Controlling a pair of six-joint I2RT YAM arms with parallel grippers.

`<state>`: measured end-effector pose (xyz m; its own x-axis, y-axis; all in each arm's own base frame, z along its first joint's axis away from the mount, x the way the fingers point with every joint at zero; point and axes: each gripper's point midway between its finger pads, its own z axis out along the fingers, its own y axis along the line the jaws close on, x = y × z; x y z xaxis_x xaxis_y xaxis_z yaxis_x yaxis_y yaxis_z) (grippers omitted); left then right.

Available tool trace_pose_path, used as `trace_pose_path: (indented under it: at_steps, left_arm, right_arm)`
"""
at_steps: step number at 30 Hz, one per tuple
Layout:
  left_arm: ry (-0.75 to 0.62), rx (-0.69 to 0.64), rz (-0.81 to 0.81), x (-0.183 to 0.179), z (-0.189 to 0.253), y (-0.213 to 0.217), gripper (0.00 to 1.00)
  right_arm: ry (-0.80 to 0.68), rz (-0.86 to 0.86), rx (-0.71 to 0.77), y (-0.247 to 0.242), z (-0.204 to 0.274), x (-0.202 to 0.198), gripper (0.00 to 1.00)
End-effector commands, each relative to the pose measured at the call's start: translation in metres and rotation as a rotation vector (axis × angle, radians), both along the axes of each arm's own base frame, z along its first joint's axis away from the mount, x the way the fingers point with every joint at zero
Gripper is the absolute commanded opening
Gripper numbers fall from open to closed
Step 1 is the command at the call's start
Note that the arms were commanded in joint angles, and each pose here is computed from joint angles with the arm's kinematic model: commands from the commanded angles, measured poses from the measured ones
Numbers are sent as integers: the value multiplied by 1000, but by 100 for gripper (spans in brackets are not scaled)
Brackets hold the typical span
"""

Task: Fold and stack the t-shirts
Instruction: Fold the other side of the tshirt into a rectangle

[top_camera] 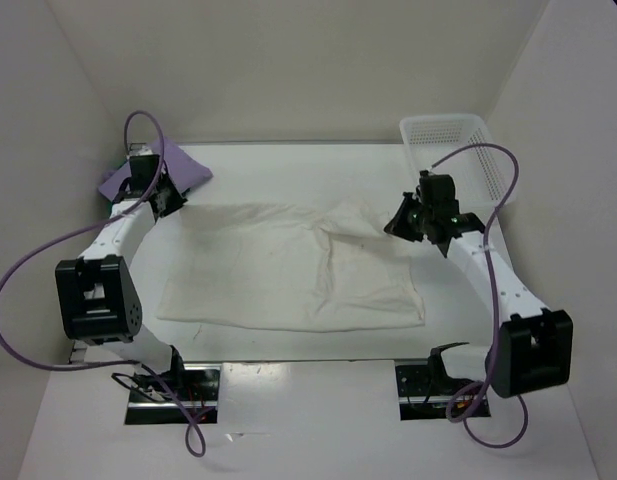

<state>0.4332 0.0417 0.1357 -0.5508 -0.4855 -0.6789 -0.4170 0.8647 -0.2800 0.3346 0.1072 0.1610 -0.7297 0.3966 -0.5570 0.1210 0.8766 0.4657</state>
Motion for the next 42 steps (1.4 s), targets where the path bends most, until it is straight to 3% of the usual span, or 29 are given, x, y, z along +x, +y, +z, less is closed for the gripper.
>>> trace_pose_path:
  at_steps: [1,7,11,20,22,23,25,26,28,31,33,35,36,38,42]
  left_arm:
    - [-57,-19,15,-12,24,2,0]
    - [-15,-14,38,-43,9,5,0]
    - [20,-12,97,-60,-1,19,0]
    - [80,-6,185,-89,-15,33,0]
    - [96,-15,178,-90,-16,31,7]
    - [94,-23,187,-92,-15,30,15]
    - [61,-5,229,-94,-6,36,39]
    - [53,0,248,-93,-1,39,46]
    - [3,-6,272,-85,17,41,53]
    - [-77,-64,200,-63,41,29,51]
    - [-96,-92,134,-49,38,11,51]
    - [-79,-132,60,-40,29,-10,51]
    - [-29,-153,17,-34,11,-25,51]
    - [15,-199,-60,-26,-1,-46,51]
    - [116,-278,-134,-27,-44,-70,48]
  right_arm:
    - [79,-56,68,-1,-10,-38,0]
    - [118,-136,188,1,0,-82,2]
    - [185,-185,164,-9,-12,-115,2]
    - [207,-232,133,-6,3,-145,2]
    - [229,-218,129,-1,3,-155,7]
    - [217,-213,127,0,7,-155,18]
    - [221,-213,133,1,7,-158,31]
    - [221,-213,133,1,7,-158,33]
    - [204,-194,138,3,12,-156,35]
    - [137,-151,114,5,24,-139,36]
    - [138,-111,101,14,18,-123,23]
    - [79,-61,115,28,10,-94,4]
    - [106,-43,115,38,-5,-83,0]
    - [55,-2,108,49,-14,-55,1]
    - [143,55,29,61,-63,-36,31]
